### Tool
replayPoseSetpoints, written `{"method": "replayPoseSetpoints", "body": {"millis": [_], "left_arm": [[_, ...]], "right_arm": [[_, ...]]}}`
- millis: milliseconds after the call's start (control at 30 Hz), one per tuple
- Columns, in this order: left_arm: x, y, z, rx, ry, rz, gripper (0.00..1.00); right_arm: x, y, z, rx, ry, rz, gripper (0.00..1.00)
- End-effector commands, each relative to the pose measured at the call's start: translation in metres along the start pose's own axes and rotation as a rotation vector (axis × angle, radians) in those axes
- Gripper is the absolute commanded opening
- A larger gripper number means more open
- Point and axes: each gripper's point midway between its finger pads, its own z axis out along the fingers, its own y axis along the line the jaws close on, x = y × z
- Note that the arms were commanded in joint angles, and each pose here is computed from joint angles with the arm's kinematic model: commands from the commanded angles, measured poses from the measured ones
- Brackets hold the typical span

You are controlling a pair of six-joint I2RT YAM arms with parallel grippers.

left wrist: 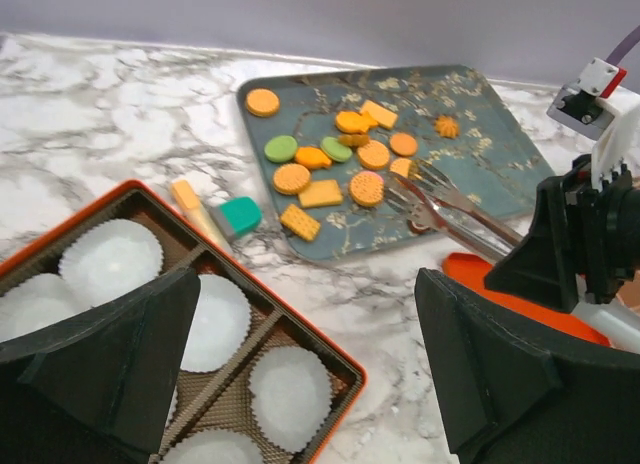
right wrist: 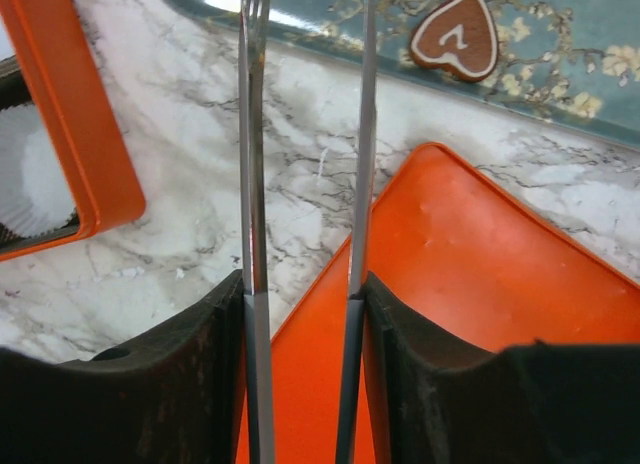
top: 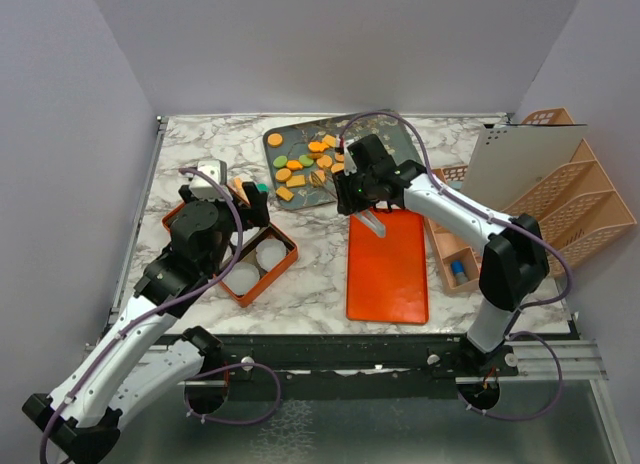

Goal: Pack the cookies

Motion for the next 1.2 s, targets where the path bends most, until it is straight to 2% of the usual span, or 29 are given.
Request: {"method": "replayPoseSetpoints", "body": {"millis": [0,200,500,1167], "left_arm": [[-0.006,0.031,-0.007,-0.123,-0.049,0.115,0.99],[0.01,0.039,-0.006,-0.133,-0.039,0.121,0.99],[0.015,0.043,-0.005,-0.134,-0.029,0.114,0.99],[0.011,0.049,-0.006,-0.142,-0.049,0.09,0.99]], "right_arm": [[-0.004,-0.014,0.006,0.022,0.028,0.04,0.49],[-0.003,-0.043,0.013,0.087,0.052,0.08,0.55],[-0.005,-0.08,0.025,0.141,0.068,0.131,0.56],[-0.001,-0.1,0.063,0.18,0.167,0.104,0.58]]}}
